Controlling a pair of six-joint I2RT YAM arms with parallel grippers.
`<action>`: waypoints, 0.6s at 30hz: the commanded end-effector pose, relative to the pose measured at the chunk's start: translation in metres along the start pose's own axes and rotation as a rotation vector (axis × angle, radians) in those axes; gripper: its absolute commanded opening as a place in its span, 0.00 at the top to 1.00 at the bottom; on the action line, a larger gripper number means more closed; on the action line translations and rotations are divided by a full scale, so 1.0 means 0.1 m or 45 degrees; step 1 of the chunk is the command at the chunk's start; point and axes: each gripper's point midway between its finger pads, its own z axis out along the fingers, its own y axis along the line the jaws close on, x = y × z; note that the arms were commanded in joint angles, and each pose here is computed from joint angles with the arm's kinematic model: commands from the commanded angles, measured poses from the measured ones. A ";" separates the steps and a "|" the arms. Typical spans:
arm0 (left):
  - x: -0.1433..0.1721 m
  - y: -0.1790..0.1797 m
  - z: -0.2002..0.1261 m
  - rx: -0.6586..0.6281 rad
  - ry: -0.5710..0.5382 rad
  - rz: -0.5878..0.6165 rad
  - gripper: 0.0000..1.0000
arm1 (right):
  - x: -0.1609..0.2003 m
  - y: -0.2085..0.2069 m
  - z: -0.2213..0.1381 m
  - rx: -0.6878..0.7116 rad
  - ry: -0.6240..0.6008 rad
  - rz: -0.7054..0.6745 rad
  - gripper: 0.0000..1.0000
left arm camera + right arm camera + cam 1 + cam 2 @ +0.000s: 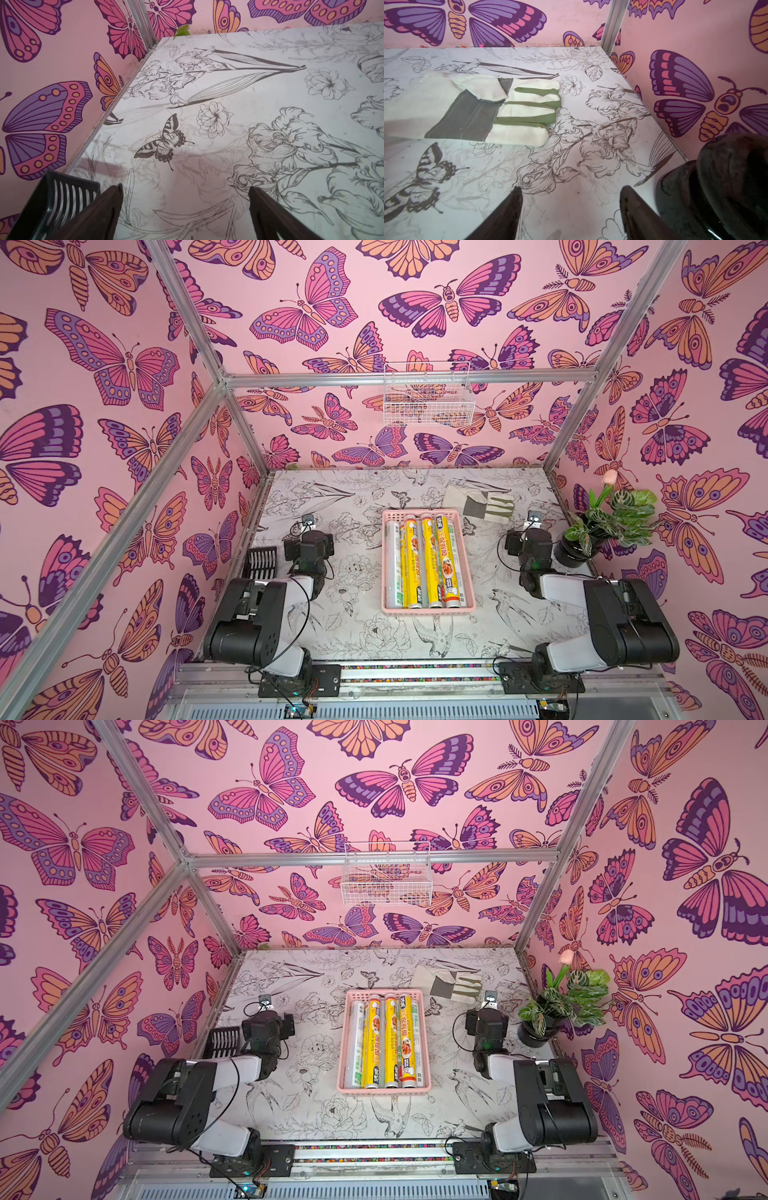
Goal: Put the plastic wrap into the basket
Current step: Reset both arms
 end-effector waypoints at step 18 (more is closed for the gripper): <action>0.00 0.03 0.03 0.147 -0.084 -0.144 0.00 | -0.09 0.01 0.07 -0.089 -0.069 0.094 0.01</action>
